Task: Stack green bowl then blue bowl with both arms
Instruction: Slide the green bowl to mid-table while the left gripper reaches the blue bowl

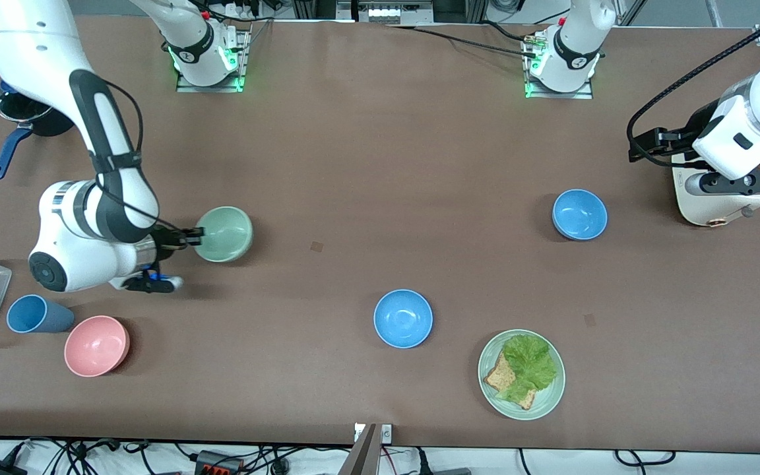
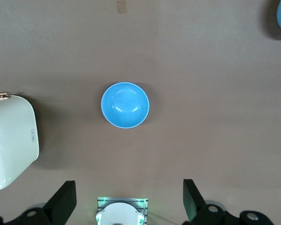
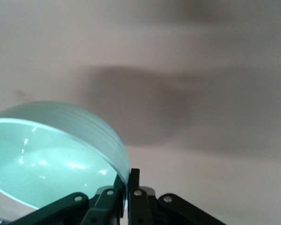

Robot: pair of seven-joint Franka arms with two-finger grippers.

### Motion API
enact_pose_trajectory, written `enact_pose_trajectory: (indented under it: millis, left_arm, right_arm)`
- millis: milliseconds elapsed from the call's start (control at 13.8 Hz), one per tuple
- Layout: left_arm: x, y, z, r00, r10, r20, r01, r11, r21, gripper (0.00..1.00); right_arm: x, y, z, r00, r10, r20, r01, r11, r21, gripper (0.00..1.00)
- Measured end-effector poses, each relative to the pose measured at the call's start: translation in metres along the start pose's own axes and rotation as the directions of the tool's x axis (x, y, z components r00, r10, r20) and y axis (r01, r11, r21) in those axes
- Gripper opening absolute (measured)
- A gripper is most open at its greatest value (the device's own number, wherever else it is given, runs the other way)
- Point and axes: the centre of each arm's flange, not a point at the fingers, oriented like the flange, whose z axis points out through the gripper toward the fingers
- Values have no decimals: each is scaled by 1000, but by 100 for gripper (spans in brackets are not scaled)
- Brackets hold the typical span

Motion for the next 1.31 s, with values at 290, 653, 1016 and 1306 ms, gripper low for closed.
enact_pose_trajectory:
  millis: [290,653,1016,1306]
  left_arm:
    - [22,3,33,998,39,57,-40,999,5,100]
    - [40,12,121,998,69,-8,-69,998,2,100]
    - [18,-25,197,986,135,-95,-135,991,1,100]
    - [6,-68,282,986,120,-112,-122,993,-5,100]
  right_arm:
    - [-10,-118,38,999,-25,-23,25,1000,-3,4]
    - [-43,-241,118,998,31,-60,-39,991,-128,4]
    - [-43,-257,166,999,24,-35,-30,987,-161,4]
    - [-38,-247,189,999,41,-6,-42,983,-177,5]
